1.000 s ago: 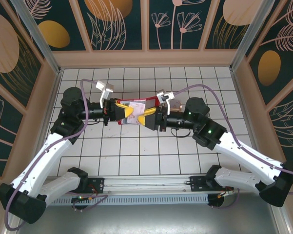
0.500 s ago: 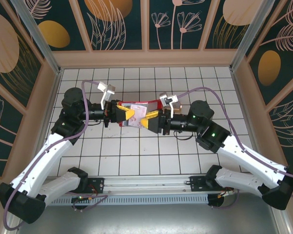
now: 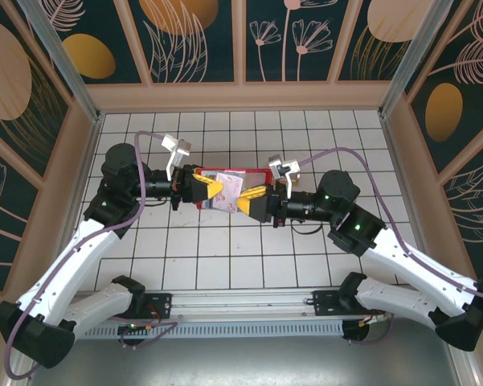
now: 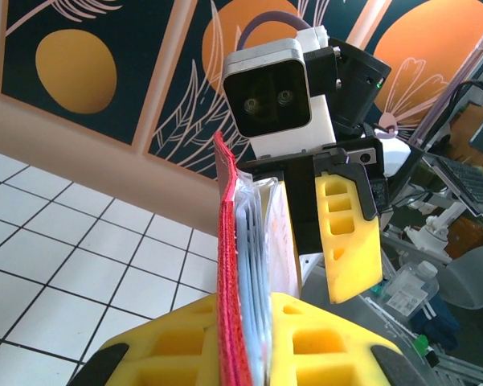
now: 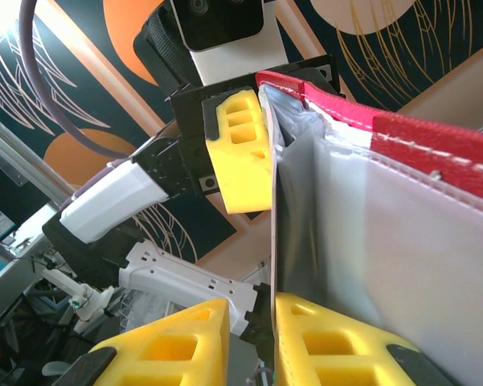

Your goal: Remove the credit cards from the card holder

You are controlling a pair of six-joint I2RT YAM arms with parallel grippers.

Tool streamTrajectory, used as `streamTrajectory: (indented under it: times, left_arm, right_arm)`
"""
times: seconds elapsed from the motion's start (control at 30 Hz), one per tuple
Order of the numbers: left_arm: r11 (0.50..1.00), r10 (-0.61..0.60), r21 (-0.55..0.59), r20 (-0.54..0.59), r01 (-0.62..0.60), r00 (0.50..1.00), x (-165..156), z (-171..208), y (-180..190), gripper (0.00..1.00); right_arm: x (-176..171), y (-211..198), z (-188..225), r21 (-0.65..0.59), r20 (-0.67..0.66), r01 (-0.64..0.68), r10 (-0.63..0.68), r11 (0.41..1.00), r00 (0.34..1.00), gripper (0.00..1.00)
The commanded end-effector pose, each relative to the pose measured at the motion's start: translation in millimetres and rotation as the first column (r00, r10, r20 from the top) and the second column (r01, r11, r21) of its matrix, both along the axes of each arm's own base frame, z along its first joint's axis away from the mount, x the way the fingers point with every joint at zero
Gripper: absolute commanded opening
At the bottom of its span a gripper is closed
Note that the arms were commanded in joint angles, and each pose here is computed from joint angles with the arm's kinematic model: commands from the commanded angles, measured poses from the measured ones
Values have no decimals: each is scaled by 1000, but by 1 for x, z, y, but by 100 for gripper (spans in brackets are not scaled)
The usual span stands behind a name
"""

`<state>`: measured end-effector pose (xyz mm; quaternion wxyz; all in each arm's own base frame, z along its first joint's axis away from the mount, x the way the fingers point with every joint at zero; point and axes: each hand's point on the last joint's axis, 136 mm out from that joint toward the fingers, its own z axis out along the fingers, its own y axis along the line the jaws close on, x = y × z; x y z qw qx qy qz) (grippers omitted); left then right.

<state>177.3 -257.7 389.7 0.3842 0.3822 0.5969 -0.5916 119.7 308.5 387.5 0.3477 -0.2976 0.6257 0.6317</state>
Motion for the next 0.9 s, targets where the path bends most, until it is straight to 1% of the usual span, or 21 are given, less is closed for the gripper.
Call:
streamTrajectory:
  times: [0.0, 0.13, 0.23, 0.3, 0.5, 0.77, 0.83, 0.87]
  left_arm:
    - [987, 158, 9, 16, -158, 987, 32, -1, 5, 12]
    - [988, 152, 4, 15, -152, 988, 31, 1, 5, 12]
    - [989, 147, 2, 17, -147, 989, 28, 2, 6, 13]
    - [991, 136, 0, 17, -136, 991, 27, 2, 5, 13]
    - [991, 132, 0, 19, -132, 991, 25, 3, 6, 13]
    - [992, 130, -1, 20, -130, 991, 23, 3, 6, 18]
    - [992, 130, -4, 25, -130, 991, 23, 4, 6, 17]
    - [992, 122, -7, 26, -122, 992, 22, 4, 6, 14]
  right_arm:
    - [-44, -12, 29, 82, 103, -161, 153, 983, 983, 19]
    - [-36, -11, 28, 72, 93, -118, 111, 990, 989, 13]
    - [-24, -10, 23, 43, 77, -49, 45, 998, 996, 4]
    - [-19, -9, 21, 28, 74, -23, 21, 999, 997, 0]
    - [-15, -10, 20, 29, 71, 8, -10, 1000, 997, 0]
    - [-9, -21, 20, 30, 74, 80, -82, 996, 994, 0]
    - [-9, -22, 20, 30, 73, 82, -84, 996, 994, 0]
    - [-9, -21, 20, 29, 71, 80, -82, 996, 994, 0]
